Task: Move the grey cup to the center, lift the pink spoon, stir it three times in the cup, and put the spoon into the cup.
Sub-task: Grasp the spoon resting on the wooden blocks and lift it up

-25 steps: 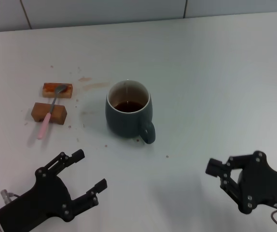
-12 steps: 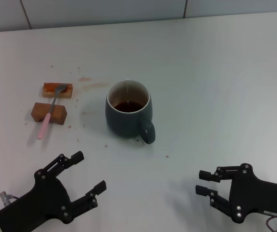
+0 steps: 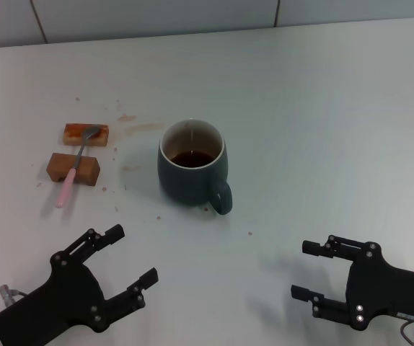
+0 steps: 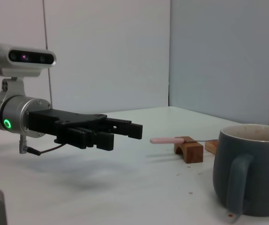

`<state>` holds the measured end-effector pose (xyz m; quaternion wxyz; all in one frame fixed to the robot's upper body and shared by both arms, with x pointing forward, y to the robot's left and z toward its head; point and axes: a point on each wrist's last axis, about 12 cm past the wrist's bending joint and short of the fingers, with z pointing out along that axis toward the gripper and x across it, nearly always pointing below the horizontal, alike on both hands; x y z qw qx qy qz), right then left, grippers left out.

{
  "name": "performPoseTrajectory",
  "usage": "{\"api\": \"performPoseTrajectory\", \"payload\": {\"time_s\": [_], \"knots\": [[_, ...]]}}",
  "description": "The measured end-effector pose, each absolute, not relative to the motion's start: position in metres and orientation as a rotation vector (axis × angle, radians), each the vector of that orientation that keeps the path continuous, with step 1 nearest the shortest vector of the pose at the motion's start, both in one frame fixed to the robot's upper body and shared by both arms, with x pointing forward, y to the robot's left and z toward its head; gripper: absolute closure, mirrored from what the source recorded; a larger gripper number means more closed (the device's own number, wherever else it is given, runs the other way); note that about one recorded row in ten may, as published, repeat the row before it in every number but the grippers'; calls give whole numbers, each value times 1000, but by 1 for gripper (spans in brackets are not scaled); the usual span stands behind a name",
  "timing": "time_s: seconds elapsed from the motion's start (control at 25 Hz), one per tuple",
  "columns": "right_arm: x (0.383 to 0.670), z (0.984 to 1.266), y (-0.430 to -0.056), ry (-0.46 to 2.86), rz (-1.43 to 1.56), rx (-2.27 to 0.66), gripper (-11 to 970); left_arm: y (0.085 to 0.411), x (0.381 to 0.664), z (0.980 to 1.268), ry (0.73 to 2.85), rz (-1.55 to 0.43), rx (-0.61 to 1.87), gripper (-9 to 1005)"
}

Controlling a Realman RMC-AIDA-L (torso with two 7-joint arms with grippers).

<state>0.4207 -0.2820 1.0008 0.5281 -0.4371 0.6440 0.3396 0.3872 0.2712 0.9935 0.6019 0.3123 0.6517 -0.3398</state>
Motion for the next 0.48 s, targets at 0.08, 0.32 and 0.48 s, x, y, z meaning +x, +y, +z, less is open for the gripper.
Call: {"api": "performPoseTrajectory", "payload": {"time_s": [0.08, 0.32, 0.48], "knots": [[421, 1001, -282, 1538, 809, -1045, 318, 271, 387, 994, 1509, -786, 725, 168], [421, 1001, -282, 1533, 805, -1045, 293, 271, 388, 994, 1507, -788, 730, 168], [421, 1001, -281, 1532, 805, -1042, 285, 271, 388, 994, 1506, -787, 727, 168]]}}
